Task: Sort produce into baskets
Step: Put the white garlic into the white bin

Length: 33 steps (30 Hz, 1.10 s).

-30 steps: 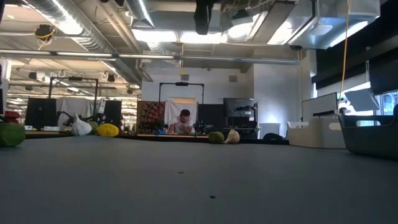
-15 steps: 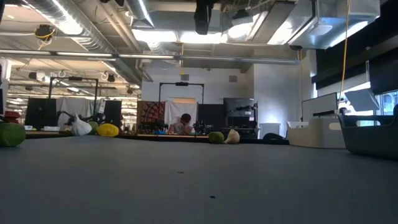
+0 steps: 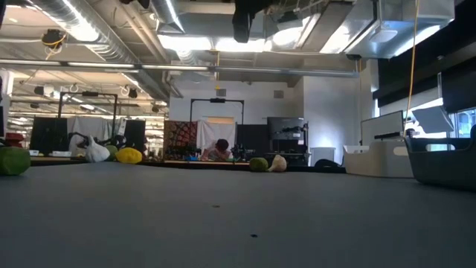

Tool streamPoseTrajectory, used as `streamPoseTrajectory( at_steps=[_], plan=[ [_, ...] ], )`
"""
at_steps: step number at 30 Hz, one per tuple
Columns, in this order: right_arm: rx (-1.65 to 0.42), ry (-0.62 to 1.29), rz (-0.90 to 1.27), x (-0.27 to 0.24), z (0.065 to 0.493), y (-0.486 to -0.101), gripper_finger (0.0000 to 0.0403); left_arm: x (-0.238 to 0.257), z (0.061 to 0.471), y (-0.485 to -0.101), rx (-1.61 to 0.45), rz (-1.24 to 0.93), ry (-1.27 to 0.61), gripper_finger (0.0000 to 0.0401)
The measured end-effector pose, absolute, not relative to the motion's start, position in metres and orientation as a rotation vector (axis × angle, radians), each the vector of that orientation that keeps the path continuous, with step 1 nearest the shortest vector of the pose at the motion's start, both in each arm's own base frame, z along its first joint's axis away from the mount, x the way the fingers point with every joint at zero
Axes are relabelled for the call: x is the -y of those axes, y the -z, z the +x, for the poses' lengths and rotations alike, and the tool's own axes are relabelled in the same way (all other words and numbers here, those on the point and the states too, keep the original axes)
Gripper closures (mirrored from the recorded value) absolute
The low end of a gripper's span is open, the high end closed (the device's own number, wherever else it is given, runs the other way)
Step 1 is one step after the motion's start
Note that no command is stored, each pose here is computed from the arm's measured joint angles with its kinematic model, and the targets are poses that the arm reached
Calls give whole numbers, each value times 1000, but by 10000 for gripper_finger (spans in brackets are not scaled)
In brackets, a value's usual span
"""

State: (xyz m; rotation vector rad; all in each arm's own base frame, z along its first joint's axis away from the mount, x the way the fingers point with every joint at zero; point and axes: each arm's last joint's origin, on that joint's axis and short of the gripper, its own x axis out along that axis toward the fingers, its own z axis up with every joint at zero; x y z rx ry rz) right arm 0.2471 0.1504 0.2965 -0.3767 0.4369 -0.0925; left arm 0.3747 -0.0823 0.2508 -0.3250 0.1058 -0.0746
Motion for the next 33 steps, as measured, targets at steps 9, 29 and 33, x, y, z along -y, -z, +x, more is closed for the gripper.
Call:
streamPoseTrajectory(
  at_steps=[9,29,33],
  plan=[
    [-456,161,-335,-139,232,-306,300,82,372,-235,-265,-263,49,252],
    [-659,510,-187,-42,181,-326,300,81,371,-230,-311,-225,18,251],
    [-746,587,-134,-15,181,-322,300,80,370,-229,-322,-223,15,251]
  ],
)
